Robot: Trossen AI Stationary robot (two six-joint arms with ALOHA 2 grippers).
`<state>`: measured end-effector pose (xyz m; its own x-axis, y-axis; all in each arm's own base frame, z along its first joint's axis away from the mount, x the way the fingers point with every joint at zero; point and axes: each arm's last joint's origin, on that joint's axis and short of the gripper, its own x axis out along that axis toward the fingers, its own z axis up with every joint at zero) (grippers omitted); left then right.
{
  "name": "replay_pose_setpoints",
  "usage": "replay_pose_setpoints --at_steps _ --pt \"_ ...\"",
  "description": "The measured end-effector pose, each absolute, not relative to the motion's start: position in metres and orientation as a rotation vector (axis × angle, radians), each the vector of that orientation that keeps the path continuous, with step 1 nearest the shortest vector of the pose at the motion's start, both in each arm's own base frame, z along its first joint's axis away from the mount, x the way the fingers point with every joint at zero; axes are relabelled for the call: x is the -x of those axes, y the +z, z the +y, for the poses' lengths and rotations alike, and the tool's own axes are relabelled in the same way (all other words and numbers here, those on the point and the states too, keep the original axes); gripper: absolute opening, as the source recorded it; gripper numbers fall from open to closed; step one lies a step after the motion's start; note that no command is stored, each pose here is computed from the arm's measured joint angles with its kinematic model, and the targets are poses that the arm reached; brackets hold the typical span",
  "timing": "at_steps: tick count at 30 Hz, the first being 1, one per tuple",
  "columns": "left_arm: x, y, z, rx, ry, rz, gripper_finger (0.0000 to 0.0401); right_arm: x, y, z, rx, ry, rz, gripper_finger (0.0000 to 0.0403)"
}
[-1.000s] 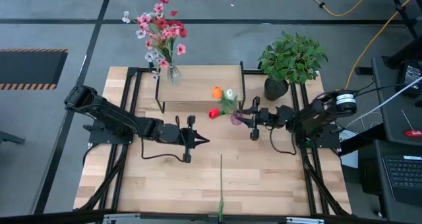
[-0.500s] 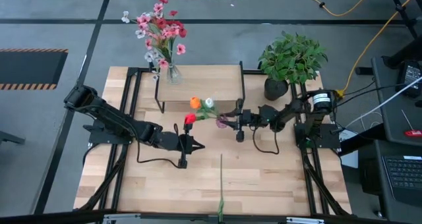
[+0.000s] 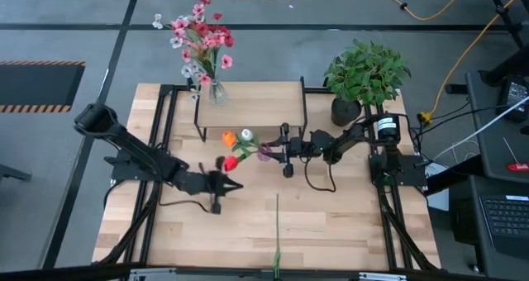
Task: Pick and place flowers into a vace then onto a shelf
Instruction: Move the pink vase to the middle of the table
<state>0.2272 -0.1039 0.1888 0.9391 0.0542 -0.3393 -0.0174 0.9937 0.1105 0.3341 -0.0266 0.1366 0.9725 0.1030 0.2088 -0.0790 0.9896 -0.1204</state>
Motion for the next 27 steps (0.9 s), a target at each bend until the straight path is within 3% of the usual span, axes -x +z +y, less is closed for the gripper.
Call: replay_pose_setpoints --at_steps 7,27 --pt "-0.166 0.166 -0.073 0.057 -0.007 0.01 0.0001 -0.335 0.137 -0.032 0.118 0.092 -0.219 0.01" --pt "-0.148 0.148 -0.062 0.03 0.015 0.045 0.0002 -0.387 0.105 -0.048 0.049 0.163 -0.206 0.01"
